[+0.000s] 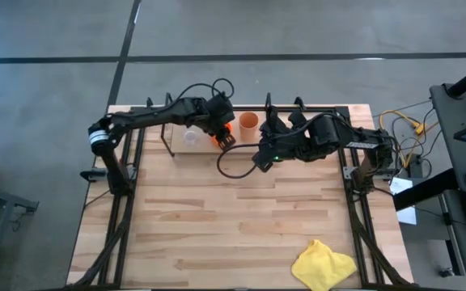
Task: Stack small to large cups/mugs on shelf
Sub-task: Adjust the orange mug
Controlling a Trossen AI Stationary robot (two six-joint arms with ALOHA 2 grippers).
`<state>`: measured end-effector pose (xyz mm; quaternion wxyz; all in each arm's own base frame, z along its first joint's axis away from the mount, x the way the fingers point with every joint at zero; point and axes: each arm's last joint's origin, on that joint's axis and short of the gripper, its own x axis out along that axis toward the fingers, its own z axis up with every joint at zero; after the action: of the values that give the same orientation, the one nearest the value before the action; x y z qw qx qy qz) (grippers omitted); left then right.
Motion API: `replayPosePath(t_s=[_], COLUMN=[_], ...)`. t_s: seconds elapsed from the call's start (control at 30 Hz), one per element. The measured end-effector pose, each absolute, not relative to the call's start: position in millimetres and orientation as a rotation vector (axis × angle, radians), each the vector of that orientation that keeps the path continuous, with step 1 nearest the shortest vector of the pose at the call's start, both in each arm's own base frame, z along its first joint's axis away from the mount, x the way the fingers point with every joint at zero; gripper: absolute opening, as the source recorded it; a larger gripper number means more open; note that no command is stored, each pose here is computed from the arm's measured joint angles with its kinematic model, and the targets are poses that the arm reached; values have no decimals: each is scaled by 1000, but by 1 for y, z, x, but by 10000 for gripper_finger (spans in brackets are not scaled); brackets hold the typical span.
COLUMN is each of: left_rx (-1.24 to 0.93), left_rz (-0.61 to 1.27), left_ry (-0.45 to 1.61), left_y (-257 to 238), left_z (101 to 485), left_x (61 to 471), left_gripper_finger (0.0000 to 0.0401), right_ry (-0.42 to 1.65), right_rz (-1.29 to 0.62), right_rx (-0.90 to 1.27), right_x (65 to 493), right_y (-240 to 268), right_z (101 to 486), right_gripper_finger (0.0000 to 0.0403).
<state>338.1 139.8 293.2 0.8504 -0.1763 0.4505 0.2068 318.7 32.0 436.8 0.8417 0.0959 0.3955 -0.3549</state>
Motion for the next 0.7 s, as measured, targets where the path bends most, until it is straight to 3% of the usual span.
replayPosePath(t_s=[0.2, 0.7], left_rx=[-387, -363], left_rz=[465, 496], left_ry=[992, 949], left_y=[144, 146], left_z=[276, 288], left_x=[346, 346], left_gripper_finger=[60, 60], right_ry=[839, 847], right_rz=[-746, -737], right_rx=[196, 176], right_x=[319, 319], right_y=[32, 32], right_z=[437, 437], right_gripper_finger=[8, 8])
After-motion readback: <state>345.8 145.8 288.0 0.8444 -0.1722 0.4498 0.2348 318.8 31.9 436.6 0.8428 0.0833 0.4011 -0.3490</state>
